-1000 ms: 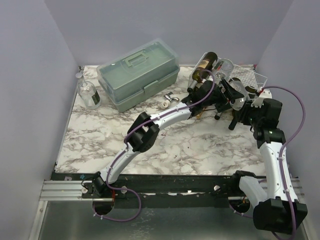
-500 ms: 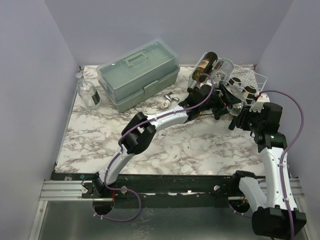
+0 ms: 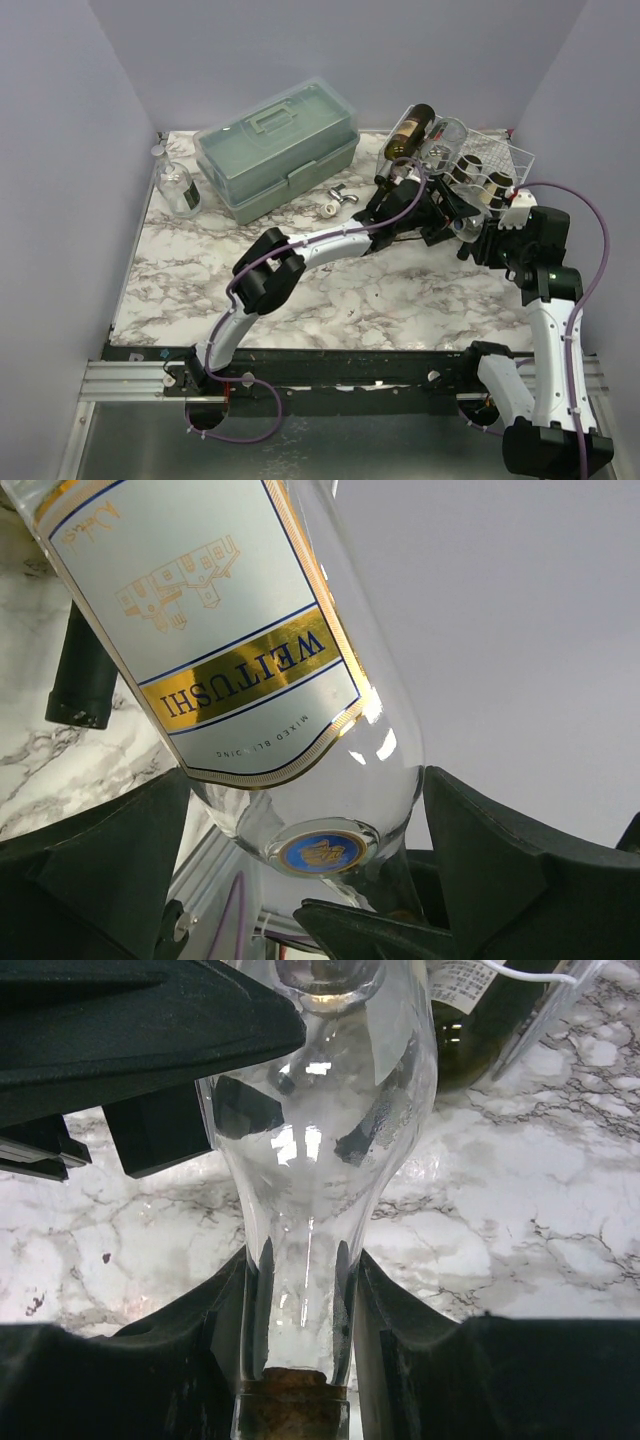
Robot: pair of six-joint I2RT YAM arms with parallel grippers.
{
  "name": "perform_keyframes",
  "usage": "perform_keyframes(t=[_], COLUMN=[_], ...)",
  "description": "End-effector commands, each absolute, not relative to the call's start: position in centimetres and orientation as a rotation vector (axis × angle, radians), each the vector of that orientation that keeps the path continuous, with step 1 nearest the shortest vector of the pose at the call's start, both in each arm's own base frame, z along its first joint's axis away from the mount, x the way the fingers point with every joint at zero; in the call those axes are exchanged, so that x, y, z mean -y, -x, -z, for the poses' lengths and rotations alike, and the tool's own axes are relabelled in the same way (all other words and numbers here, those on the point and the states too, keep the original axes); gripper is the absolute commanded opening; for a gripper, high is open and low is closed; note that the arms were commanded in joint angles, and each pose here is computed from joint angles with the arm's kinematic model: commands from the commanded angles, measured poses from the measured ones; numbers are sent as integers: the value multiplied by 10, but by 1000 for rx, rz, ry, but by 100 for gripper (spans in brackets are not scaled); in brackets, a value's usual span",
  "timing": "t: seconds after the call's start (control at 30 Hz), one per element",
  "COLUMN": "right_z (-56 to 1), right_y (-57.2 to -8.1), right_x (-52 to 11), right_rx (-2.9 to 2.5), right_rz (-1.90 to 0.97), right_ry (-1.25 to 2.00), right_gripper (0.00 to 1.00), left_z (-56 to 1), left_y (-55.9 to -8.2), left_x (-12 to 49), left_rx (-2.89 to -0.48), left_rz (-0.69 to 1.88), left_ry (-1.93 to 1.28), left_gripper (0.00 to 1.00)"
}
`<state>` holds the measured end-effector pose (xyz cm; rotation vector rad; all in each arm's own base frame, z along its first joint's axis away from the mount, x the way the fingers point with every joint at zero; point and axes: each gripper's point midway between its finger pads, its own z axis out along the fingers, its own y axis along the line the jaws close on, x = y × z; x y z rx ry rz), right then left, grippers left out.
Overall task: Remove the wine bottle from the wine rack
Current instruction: Place the wine bottle at the center of the board.
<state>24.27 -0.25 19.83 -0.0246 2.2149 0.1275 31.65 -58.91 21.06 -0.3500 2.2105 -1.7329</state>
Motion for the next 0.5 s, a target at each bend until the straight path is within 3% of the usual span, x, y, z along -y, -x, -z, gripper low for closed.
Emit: perform_keyframes(t=[0.0,0.47], right_z=[-247,-239], right_y=[-248,-236], right_x=[-28,-56], right_rx=[-2064,-2113], right_rz=[-252,-448], right_ry=[261,444], right_gripper=[0,0], left_z=[-262,-253], left_y=[-328,-317], left_x=[575,549], left_rx=[-2000,-2009], left_rz=[1748,1707], left_ry=[341,433], left_gripper=[94,95])
